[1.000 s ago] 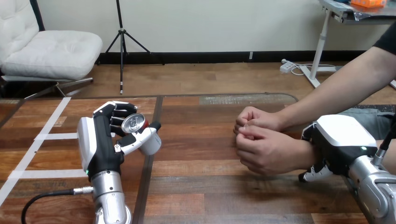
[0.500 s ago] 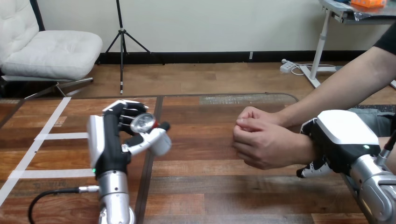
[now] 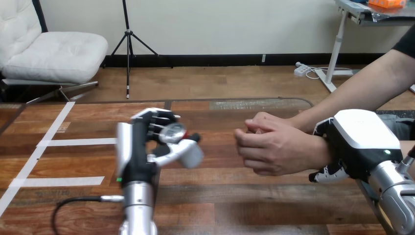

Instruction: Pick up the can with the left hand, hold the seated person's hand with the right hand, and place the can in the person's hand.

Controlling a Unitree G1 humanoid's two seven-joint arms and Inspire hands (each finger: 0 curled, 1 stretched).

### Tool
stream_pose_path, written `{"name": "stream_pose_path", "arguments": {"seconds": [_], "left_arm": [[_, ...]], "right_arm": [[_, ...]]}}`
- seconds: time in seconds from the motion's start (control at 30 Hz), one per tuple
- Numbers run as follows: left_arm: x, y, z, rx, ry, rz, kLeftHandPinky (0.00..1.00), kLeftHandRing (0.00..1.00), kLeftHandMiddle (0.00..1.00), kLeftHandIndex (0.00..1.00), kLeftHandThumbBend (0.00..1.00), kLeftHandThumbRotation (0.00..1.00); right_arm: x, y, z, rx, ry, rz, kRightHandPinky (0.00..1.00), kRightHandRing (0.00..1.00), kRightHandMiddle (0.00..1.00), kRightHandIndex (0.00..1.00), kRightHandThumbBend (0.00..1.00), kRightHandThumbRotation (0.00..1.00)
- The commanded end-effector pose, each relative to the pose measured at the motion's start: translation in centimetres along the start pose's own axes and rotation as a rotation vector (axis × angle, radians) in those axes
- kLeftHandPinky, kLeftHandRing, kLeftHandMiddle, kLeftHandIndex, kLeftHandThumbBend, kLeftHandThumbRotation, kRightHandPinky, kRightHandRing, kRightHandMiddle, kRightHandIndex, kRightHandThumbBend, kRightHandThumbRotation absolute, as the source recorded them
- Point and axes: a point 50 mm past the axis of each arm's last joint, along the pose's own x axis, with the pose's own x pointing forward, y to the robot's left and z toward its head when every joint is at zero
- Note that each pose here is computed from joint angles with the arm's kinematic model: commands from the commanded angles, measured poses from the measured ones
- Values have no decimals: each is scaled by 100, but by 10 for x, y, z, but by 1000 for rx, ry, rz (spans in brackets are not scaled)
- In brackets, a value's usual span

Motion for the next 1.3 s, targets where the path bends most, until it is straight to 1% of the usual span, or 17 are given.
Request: {"name": "stream_pose_path", "arguments": {"seconds": [0.0,0.17,0.37,0.5,0.6,0.77,0.9,1.0,1.07,1.27], "left_arm": [[18,-14,37,-64,-165,-33,37,42,47,49,69,0],[17,-22,42,-75,-178,-62,37,42,47,49,69,0],[16,-33,49,-96,-190,-96,37,42,47,49,69,0],[15,-40,53,-105,-196,-120,36,41,47,49,69,0],[15,-44,56,-108,-202,-135,36,41,47,49,69,0],[14,-49,60,-112,-215,-159,36,41,47,49,68,0],[13,-54,63,-117,-229,-182,36,41,48,49,67,0],[13,-57,65,-122,-235,-194,36,41,48,49,67,0],[13,-59,66,-122,-237,-198,36,41,48,49,68,0],[12,-63,69,-123,-247,-216,37,41,48,49,68,0]], "right_arm": [[0,-14,8,14,-24,-59,21,28,37,49,84,0],[-1,-15,11,11,-28,-63,24,32,40,49,84,0],[-2,-16,14,0,-29,-65,25,32,40,49,84,0],[-2,-15,14,5,-47,-73,25,32,40,49,84,0],[-2,-14,15,6,-52,-69,24,31,39,49,84,0],[-2,-13,16,18,-60,-66,28,35,43,50,82,0],[-2,-12,17,34,-77,-78,29,37,44,50,83,0],[-2,-11,18,36,-81,-79,30,36,44,50,83,0],[-2,-11,18,38,-83,-81,28,34,42,49,84,0],[-2,-10,20,42,-85,-78,25,31,39,49,84,0]]}}
